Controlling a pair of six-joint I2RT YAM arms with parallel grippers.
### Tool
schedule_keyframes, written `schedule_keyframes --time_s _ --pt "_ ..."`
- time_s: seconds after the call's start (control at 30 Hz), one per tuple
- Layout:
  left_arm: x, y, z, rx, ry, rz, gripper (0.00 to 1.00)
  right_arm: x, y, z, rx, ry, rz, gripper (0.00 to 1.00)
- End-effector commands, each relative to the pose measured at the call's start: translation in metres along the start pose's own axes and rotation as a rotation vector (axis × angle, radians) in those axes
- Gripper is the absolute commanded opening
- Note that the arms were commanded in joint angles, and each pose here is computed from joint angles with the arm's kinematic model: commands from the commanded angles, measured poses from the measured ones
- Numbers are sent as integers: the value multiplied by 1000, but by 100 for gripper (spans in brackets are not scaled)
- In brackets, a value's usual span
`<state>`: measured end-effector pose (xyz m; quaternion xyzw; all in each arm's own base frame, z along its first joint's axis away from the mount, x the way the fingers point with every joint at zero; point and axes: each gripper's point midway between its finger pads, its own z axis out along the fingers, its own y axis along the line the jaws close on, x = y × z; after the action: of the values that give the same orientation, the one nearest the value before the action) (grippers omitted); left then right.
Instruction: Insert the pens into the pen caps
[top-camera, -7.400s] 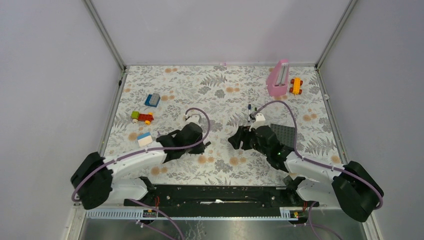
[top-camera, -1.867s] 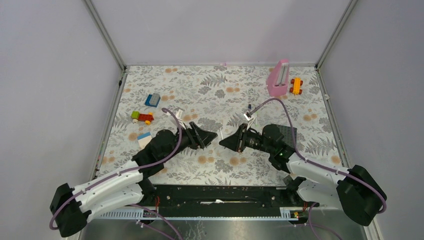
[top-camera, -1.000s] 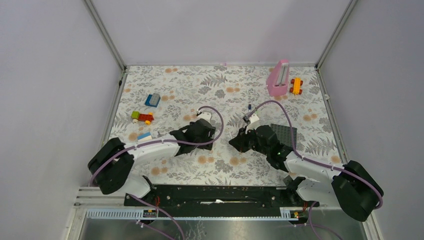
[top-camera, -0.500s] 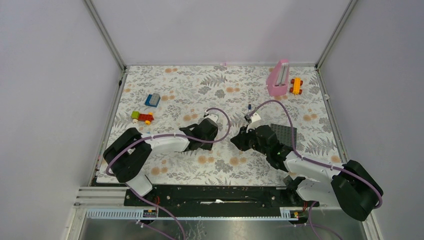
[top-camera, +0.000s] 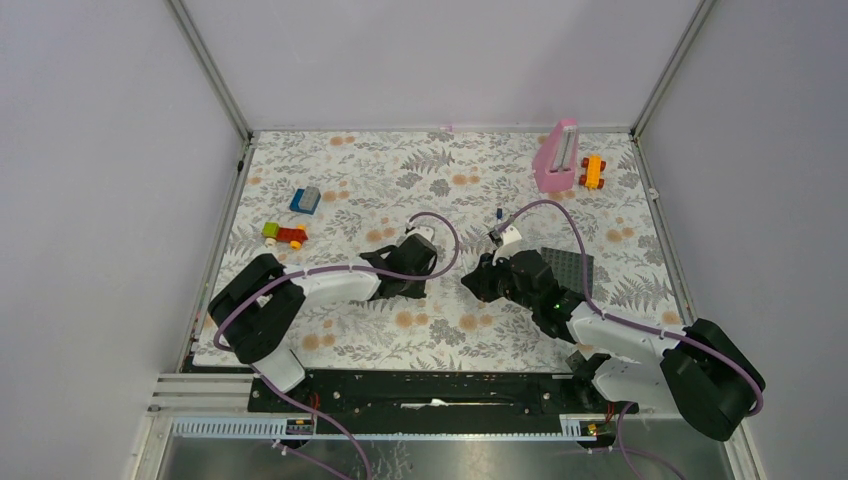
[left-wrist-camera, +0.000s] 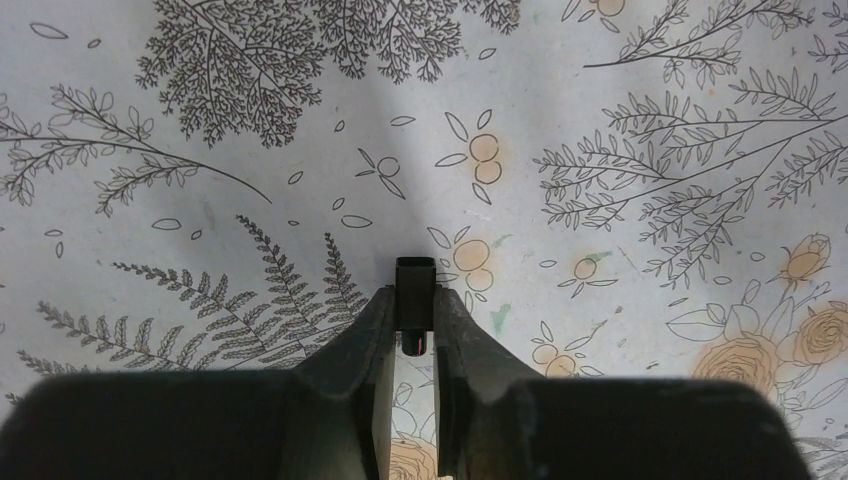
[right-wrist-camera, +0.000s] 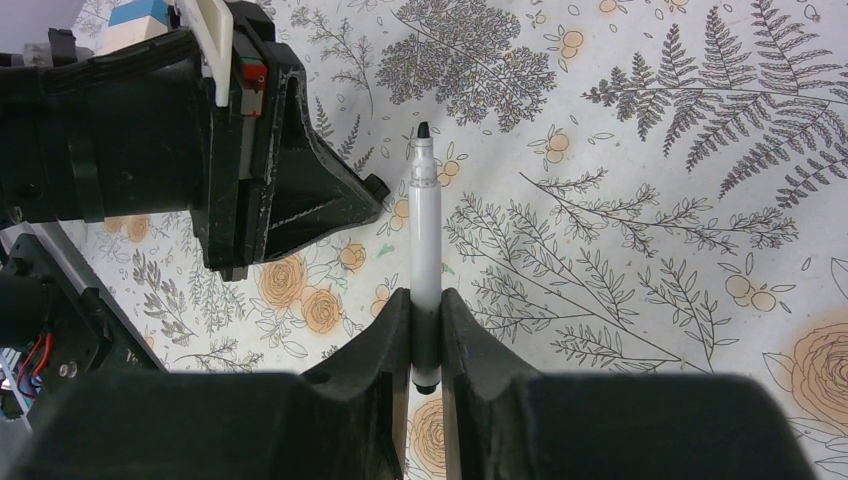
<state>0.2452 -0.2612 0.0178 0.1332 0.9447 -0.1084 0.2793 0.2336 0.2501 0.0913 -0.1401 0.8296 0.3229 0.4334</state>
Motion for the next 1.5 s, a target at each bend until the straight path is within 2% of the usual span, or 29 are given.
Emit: schedule_keyframes --time_s 0.0,0.17,0.23,0.67,1.13,1.3,1.4,1.47 --pt "-1 -4 -3 -8 27 -80 15 -19 4 3 0 -46 1 0" --pt "-4 -6 -6 3 24 -75 40 -20 3 3 -3 -46 2 0" --pt "-8 -6 -9 7 14 -66 45 -19 3 3 -2 -45 5 0" --pt "-18 -8 -7 4 36 71 46 -19 4 0 -18 -52 8 0" --pt "-6 -6 2 -26 131 106 36 -19 2 -1 -26 -54 19 0" --pt "0 -3 3 -40 155 101 19 -20 2 -1 -29 -56 23 0" --pt "-2 -2 1 -49 147 87 3 -20 0 -2 -25 -60 29 0" --pt "-7 -1 -2 -55 122 72 0 -21 -2 -2 -15 -66 37 0"
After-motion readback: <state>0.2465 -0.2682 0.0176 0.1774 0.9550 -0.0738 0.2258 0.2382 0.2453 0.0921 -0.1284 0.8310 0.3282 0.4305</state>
